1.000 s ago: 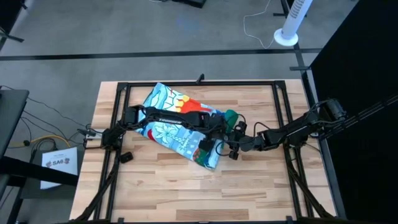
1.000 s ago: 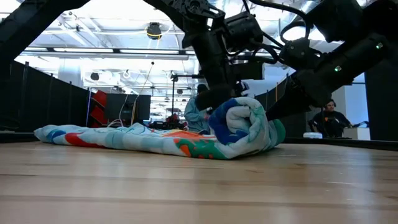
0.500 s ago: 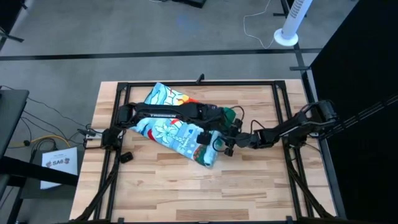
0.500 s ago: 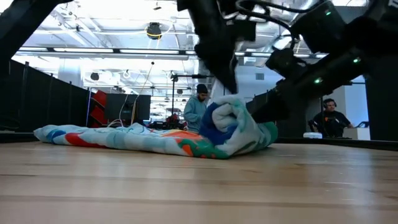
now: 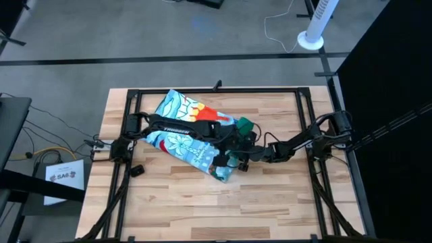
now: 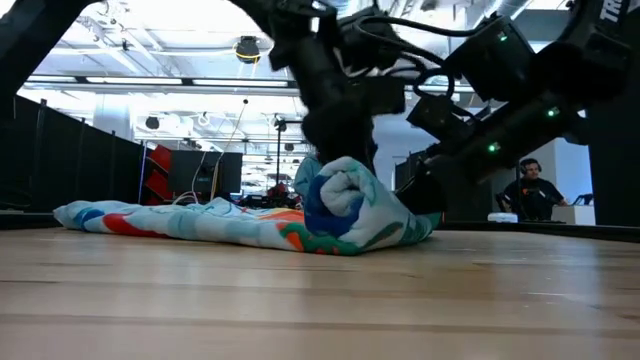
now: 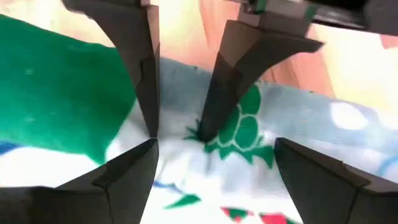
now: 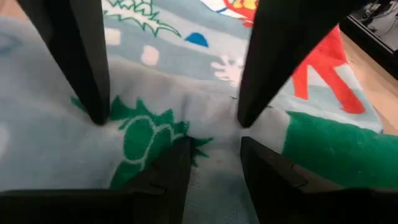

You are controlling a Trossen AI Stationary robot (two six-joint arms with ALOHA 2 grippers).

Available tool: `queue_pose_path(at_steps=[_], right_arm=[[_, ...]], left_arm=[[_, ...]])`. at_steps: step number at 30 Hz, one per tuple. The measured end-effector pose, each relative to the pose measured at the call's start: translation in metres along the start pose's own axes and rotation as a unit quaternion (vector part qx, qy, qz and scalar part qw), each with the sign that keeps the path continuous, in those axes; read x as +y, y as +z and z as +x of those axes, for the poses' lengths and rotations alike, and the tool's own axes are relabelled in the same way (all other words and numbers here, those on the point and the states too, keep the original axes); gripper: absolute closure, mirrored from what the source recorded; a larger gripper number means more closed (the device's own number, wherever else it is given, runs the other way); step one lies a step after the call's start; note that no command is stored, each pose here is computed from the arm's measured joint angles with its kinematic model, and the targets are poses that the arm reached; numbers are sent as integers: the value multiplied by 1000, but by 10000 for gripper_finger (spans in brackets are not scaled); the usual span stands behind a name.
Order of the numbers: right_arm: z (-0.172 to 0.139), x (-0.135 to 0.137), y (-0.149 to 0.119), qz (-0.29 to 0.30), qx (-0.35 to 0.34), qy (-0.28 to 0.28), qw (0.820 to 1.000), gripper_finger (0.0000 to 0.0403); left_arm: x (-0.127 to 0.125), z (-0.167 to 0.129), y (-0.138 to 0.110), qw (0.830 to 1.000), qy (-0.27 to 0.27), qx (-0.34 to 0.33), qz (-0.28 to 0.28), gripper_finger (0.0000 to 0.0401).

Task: Roll towel
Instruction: Roll the multicolor dinosaur print towel

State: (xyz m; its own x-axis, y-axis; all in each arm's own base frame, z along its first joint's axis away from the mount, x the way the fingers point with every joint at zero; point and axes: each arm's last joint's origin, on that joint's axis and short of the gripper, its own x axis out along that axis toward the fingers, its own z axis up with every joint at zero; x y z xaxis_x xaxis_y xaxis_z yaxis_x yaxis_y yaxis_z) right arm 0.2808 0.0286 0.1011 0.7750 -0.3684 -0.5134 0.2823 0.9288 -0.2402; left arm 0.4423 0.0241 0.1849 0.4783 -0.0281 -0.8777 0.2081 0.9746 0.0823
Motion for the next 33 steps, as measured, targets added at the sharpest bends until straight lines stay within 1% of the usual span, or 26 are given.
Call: queue_pose_path(at_steps=[4, 8, 13, 16, 23, 28, 31, 33], right_arm=[[-1, 2, 0, -6, -3, 6, 1000, 270], [-3, 1, 3, -15, -6, 11, 1000, 270], [-9, -17, 16, 6, -19, -10, 1000, 270], [-9, -31, 18, 11, -3, -26, 1000, 270], [-4, -50, 9, 19, 50, -43, 998, 270], [3, -75, 4, 38, 81, -80, 993, 270], [5, -86, 9, 22, 102, -92, 990, 270], [5, -88, 19, 1, 97, -88, 991, 270]], left_arm=[[-8, 13, -17, 1000, -2, -3, -6, 95], [-22, 22, -27, 1000, -7, 1, -15, 95], [-41, 35, -33, 999, -15, -31, -16, 95], [-43, 37, -35, 999, -13, -32, -24, 95], [-46, 38, -36, 999, -8, -27, -35, 95], [-49, 39, -35, 999, -4, -27, -37, 95], [-49, 39, -35, 999, -4, -28, -37, 95], [-49, 39, -35, 999, -4, -28, -36, 95]])
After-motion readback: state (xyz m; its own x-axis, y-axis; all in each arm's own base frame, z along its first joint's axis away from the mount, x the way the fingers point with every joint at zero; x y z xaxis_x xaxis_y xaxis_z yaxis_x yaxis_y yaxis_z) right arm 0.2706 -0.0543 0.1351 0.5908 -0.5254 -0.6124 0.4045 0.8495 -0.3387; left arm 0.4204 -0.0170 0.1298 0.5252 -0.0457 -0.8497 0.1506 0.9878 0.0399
